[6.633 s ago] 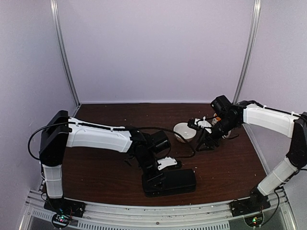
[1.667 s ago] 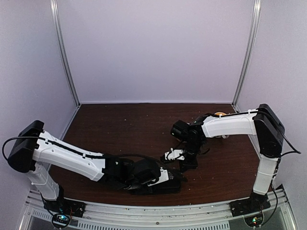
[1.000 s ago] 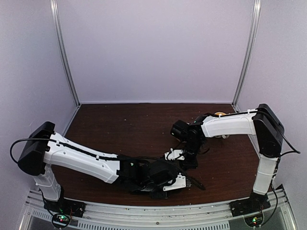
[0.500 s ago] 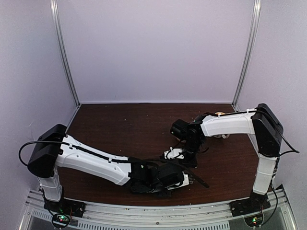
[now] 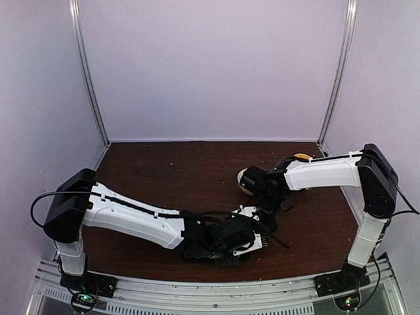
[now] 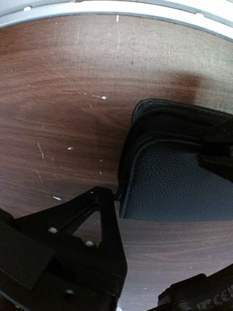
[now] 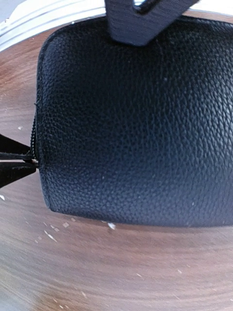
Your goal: Sort the hair-cutting tools
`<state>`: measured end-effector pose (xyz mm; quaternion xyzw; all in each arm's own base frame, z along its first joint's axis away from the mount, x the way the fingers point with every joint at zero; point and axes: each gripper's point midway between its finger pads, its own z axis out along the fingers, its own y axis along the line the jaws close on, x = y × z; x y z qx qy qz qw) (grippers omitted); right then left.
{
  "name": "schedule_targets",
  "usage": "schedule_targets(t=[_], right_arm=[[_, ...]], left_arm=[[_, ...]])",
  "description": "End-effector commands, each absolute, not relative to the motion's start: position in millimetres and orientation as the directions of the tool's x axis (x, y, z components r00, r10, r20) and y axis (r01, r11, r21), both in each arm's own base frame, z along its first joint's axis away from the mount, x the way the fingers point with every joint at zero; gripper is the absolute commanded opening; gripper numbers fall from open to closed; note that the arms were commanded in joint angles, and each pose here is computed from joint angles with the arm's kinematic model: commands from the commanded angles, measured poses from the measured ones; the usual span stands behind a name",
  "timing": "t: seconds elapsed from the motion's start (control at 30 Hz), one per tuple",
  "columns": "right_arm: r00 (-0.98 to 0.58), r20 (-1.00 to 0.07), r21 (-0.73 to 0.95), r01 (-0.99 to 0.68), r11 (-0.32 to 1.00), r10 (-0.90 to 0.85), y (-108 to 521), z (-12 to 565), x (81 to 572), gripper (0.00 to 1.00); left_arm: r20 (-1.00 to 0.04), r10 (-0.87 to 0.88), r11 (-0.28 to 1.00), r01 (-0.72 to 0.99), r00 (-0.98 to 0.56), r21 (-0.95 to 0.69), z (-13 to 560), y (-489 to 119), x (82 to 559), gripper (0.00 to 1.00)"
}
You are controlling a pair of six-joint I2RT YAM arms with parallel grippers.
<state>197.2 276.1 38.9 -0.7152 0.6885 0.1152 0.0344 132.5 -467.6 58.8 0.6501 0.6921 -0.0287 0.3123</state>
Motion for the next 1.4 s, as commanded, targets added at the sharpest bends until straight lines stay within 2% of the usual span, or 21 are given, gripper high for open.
schedule_targets(t=[0.0, 0.2, 0.33, 0.5, 0.8, 1.0, 1.13, 1.23, 1.3, 1.37], right_arm=[[0.060, -0.209, 0.257, -0.960, -0.114, -0.976, 257.7, 52.7, 145.5, 0.00], [0.069, -0.229, 0.305, -0.942, -0.139, -0.971, 261.0, 49.8, 116.6, 0.00], [0.034, -0.274, 0.404, -0.903, -0.147, -0.961, 271.8, 58.3, 91.5, 0.00], [0.014, -0.289, 0.487, -0.859, -0.160, -0.957, 274.5, 64.9, 69.5, 0.01], [0.078, -0.202, 0.394, -0.906, -0.154, -0.976, 235.9, 51.9, 69.9, 0.00], [0.045, -0.240, 0.376, -0.917, -0.136, -0.970, 240.1, 53.6, 71.9, 0.01], [-0.027, -0.274, 0.315, -0.947, -0.063, -0.961, 244.8, 56.9, 99.5, 0.17], [-0.105, -0.305, 0.240, -0.970, 0.031, -0.947, 251.1, 59.3, 129.0, 0.39], [-0.123, -0.323, 0.213, -0.976, 0.055, -0.938, 258.4, 59.0, 139.4, 0.49], [-0.150, -0.323, 0.227, -0.971, 0.077, -0.934, 268.4, 55.4, 145.9, 0.51]], left_arm=[[-0.327, 0.944, 0.163, 0.914, -0.036, 0.372, 16.9, -435.2, 154.4, 0.00], [-0.323, 0.940, 0.239, 0.889, -0.111, 0.391, 15.0, -429.4, 174.4, 0.00], [-0.313, 0.937, 0.276, 0.875, -0.153, 0.398, 11.9, -424.3, 183.6, 0.00], [-0.301, 0.941, 0.271, 0.874, -0.153, 0.403, 8.9, -421.5, 184.3, 0.00], [-0.288, 0.945, 0.274, 0.862, -0.157, 0.427, 12.7, -395.1, 181.7, 0.00], [-0.280, 0.948, 0.263, 0.865, -0.150, 0.427, 7.9, -395.8, 179.4, 0.00], [-0.265, 0.957, 0.230, 0.866, -0.118, 0.444, 10.2, -390.5, 175.6, 0.00], [-0.251, 0.960, 0.231, 0.852, -0.122, 0.470, 13.1, -377.2, 177.5, 0.00], [-0.299, 0.946, 0.251, 0.865, -0.125, 0.434, 19.3, -377.7, 172.9, 0.00], [-0.381, 0.917, 0.276, 0.880, -0.120, 0.386, 31.5, -386.3, 167.1, 0.00]])
